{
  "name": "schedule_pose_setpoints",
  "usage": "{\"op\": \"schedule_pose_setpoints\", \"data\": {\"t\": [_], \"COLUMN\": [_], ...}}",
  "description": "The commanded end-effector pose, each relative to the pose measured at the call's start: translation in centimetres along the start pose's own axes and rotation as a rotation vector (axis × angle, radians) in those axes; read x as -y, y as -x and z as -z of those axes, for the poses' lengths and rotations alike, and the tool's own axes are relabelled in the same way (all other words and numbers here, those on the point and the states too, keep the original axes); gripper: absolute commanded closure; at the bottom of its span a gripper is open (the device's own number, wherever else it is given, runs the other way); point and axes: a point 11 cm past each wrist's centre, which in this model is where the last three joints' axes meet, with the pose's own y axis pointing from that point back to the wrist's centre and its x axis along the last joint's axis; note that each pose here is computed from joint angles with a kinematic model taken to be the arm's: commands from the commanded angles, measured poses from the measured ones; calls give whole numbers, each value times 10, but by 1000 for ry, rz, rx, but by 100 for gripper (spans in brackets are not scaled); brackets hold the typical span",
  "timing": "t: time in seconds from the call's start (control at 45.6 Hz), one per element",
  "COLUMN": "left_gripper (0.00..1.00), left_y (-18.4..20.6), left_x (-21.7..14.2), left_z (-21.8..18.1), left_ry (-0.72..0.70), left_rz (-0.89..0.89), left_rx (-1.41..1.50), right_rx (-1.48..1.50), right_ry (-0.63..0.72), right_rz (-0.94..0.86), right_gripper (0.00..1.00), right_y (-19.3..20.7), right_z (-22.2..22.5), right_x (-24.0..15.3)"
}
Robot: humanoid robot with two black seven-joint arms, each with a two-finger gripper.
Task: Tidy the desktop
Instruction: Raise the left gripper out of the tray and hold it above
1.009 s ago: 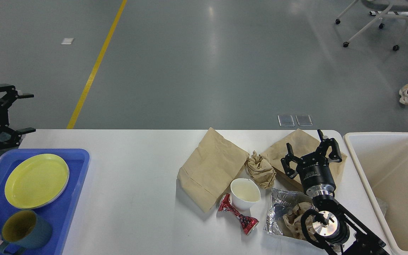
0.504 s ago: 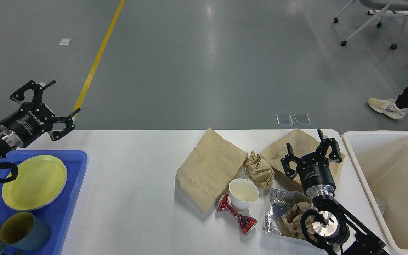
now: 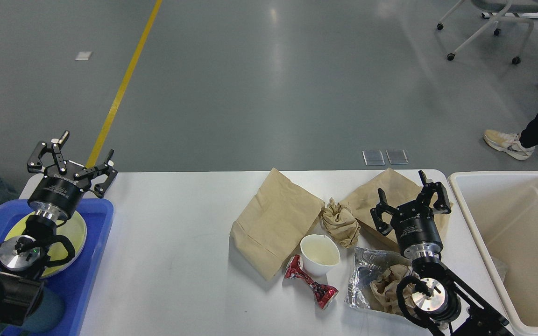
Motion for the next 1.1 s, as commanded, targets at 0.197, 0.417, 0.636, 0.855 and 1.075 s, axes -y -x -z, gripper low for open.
{"op": "schedule_pose_setpoints", "data": {"t": [0.197,0.417,0.636,0.855,1.075], "left_gripper": [4,4,4,4,4], "left_y": [-1,4,-11,-10,1], "left_x": [0,-2,-27,-21,-19], "left_z": [17,-4,40,37,46], "left_ry": [-33,-4,-71,-38,31], "left_rz": [3,32,60,22,41], "left_rx": [-18,14,-31,91,140], "right_rx": [-1,0,0,0,0], "right_ry": [0,0,0,0,0], "right_rz": [-1,0,0,0,0], "right_gripper": [0,0,0,0,0], "right_y": [0,0,0,0,0], "right_z": [0,0,0,0,0], "right_x": [0,0,0,0,0]}}
